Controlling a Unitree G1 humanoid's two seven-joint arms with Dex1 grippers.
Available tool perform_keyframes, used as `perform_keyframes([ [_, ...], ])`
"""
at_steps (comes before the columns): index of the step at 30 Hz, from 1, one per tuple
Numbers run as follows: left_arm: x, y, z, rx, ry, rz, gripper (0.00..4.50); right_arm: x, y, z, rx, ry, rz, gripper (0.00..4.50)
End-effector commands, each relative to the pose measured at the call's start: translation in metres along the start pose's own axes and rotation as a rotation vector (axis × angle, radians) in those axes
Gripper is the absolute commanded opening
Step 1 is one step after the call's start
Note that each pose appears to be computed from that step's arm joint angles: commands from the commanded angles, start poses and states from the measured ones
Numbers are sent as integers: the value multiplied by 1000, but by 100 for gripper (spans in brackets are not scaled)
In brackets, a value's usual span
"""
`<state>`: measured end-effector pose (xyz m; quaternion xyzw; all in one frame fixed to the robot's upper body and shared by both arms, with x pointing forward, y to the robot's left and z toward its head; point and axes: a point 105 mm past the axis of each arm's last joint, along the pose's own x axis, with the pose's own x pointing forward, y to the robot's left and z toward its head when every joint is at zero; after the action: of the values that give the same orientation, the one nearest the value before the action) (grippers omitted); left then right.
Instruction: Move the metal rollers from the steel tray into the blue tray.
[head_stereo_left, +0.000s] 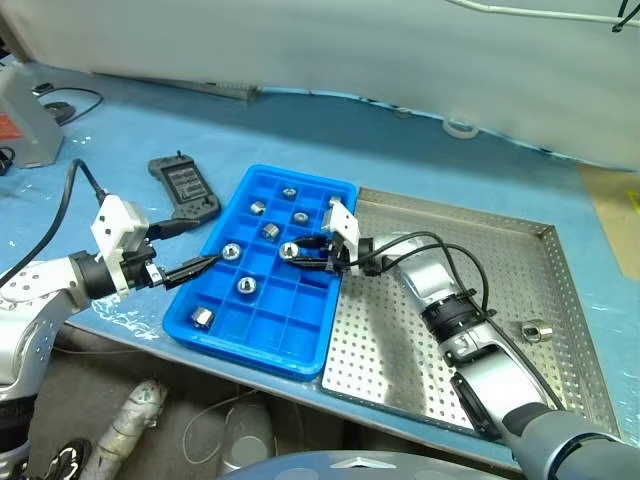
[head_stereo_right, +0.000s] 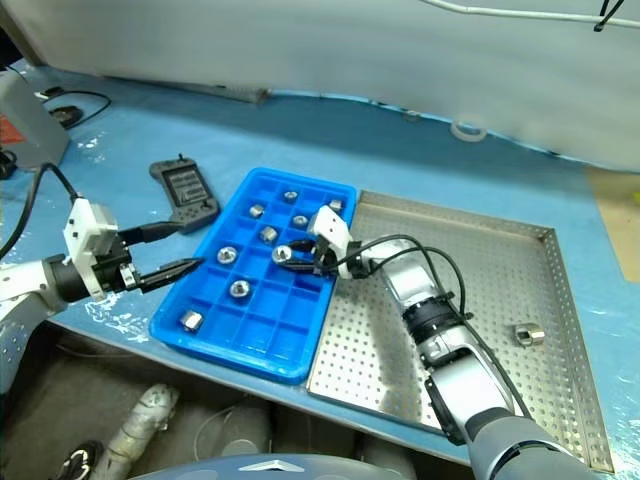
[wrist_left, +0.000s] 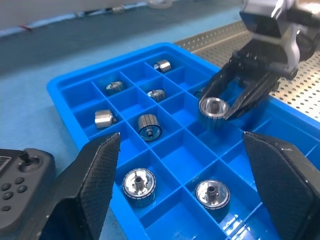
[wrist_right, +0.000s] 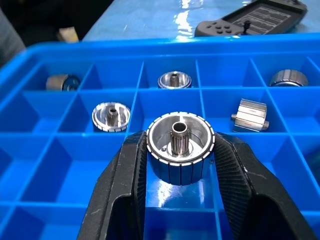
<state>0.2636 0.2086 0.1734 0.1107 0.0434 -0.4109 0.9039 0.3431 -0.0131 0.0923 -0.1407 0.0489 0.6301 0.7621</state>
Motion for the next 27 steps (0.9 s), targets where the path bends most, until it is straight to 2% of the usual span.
perform_keyframes([
  [1,-6,-7,10,10,-33,19,408,-2,4,-5,-10,13,37,158],
  [3,-6,-7,9,5,-31,23,408,-4,7,-10,-24,34,54,158],
  [4,-6,-5,8,2,-30,26,408,-5,10,-12,-18,36,69,233],
  [7,-2,-1,9,5,-31,9,408,-6,13,-12,17,43,74,321],
  [13,20,-3,16,8,-71,-84,408,-29,-4,18,23,-48,-41,321],
  [17,51,-14,14,-25,-104,-207,408,-70,-5,47,43,-128,-117,321],
  [23,113,-35,4,-50,-101,-413,408,-137,4,38,48,-20,-350,321],
  [27,147,-52,7,-42,-133,-533,408,-180,25,25,83,64,-505,321],
])
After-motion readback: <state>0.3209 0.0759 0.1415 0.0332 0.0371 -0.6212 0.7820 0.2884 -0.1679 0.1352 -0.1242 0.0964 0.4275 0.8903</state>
